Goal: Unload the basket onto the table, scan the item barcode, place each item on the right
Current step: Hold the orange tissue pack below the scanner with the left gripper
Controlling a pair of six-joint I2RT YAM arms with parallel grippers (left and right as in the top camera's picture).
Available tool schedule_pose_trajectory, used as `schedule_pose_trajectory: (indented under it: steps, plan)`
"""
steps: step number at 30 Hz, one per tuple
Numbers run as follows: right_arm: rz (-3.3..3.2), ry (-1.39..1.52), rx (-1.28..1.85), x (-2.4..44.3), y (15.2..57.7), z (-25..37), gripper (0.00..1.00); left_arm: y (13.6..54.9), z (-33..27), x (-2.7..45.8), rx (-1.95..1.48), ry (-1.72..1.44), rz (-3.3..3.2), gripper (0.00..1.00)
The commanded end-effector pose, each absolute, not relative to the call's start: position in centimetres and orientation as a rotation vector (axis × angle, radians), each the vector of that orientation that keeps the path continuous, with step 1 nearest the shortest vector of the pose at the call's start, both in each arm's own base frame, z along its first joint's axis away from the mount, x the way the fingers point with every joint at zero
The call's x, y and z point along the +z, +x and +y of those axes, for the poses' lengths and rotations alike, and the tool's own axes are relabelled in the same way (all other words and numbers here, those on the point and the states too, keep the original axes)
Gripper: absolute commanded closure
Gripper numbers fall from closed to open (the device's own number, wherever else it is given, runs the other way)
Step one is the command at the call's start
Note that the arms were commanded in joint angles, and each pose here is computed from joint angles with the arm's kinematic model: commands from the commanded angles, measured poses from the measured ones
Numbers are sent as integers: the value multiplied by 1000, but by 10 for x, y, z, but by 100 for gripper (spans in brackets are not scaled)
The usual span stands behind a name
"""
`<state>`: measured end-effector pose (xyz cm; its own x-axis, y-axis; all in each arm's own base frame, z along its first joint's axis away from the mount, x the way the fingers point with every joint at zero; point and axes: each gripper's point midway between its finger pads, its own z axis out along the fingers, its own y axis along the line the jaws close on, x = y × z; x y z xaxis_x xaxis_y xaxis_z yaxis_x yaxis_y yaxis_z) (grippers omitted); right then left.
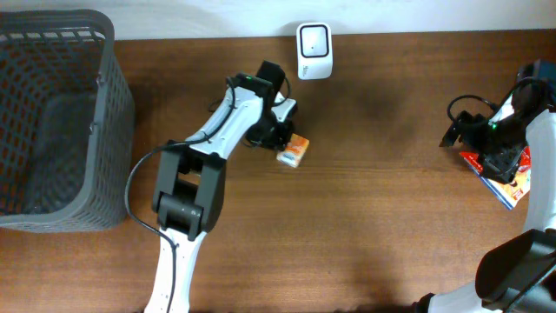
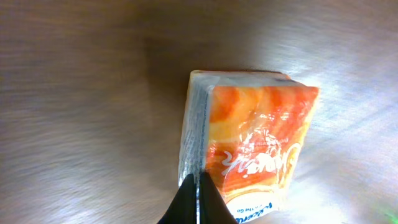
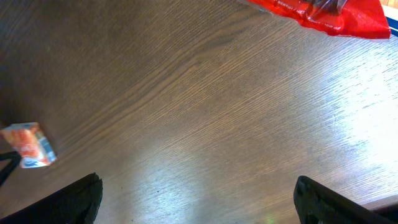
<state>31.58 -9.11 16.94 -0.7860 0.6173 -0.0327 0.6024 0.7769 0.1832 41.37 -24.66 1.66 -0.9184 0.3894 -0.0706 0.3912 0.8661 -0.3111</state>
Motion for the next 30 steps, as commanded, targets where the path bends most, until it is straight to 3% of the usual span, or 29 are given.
schedule_pose_trajectory:
  steps: [1,8,11,13,19,22,30]
  plan:
    - [2892,979,265,168,314,-88,2,398,-276,17,-630,686,3044,98]
    - [2896,981,266,168,313,-88,2,424,-253,78,-462,639,3010,91]
    - [2892,979,265,168,314,-88,2,423,-245,93,-343,652,3010,75]
    - [2891,979,265,168,314,-88,1,414,-249,93,-337,678,3031,68]
    - [2889,978,264,168,315,-89,1,377,-289,69,-305,859,3055,69]
    - [2887,977,263,168,315,-89,2,369,-302,50,-153,946,3012,61]
    - [2883,975,257,168,316,-90,2,365,-317,30,247,967,2853,62]
